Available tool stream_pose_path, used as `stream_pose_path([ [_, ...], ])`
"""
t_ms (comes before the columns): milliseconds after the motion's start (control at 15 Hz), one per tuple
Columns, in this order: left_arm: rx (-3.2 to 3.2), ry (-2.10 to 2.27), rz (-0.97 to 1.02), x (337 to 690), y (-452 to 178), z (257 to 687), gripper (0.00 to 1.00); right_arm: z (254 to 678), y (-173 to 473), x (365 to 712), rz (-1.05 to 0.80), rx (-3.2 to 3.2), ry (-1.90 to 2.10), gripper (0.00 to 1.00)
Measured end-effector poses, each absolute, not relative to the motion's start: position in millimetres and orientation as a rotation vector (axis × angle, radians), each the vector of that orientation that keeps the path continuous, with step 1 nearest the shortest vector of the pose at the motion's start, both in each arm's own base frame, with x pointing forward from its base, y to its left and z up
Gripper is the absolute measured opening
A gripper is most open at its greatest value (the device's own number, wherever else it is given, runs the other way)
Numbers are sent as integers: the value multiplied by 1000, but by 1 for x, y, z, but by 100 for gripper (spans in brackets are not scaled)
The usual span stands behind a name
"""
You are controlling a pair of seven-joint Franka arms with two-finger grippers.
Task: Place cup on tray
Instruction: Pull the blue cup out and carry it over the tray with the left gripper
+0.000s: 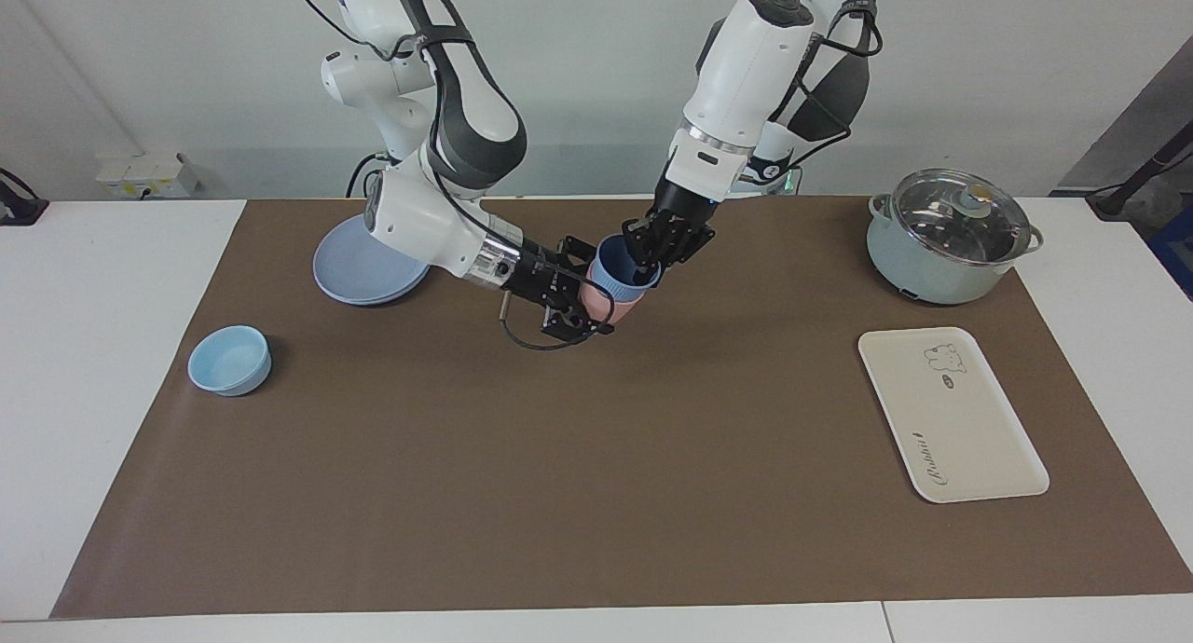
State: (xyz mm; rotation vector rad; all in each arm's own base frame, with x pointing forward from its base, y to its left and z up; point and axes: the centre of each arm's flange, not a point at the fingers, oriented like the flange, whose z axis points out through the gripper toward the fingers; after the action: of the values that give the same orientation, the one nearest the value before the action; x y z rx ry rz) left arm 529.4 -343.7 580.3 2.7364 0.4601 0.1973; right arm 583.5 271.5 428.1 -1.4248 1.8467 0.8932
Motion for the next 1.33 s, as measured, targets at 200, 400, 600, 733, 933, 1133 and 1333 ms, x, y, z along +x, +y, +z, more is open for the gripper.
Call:
stream_pose_path([
  [200,2748,467,181,531,-339,590,6,429,274,582,895,-1428,1843,75],
  [400,2753,480,172,533,-330,605,6,430,274,582,895,-1430,1841,75],
  [600,2771,582,140,551,-281,625,6,430,270,584,885,-1433,1834,75],
  [733,2776,638,151,567,-228,638,6,428,258,589,860,-1440,1819,75],
  [933,2803,581,218,586,-154,647,6,424,232,595,850,-1454,1796,75],
  [1133,2874,434,269,597,-56,622,6,416,191,601,865,-1486,1747,75],
  [1333,2930,307,346,599,25,556,6,401,130,604,897,-1499,1662,75],
])
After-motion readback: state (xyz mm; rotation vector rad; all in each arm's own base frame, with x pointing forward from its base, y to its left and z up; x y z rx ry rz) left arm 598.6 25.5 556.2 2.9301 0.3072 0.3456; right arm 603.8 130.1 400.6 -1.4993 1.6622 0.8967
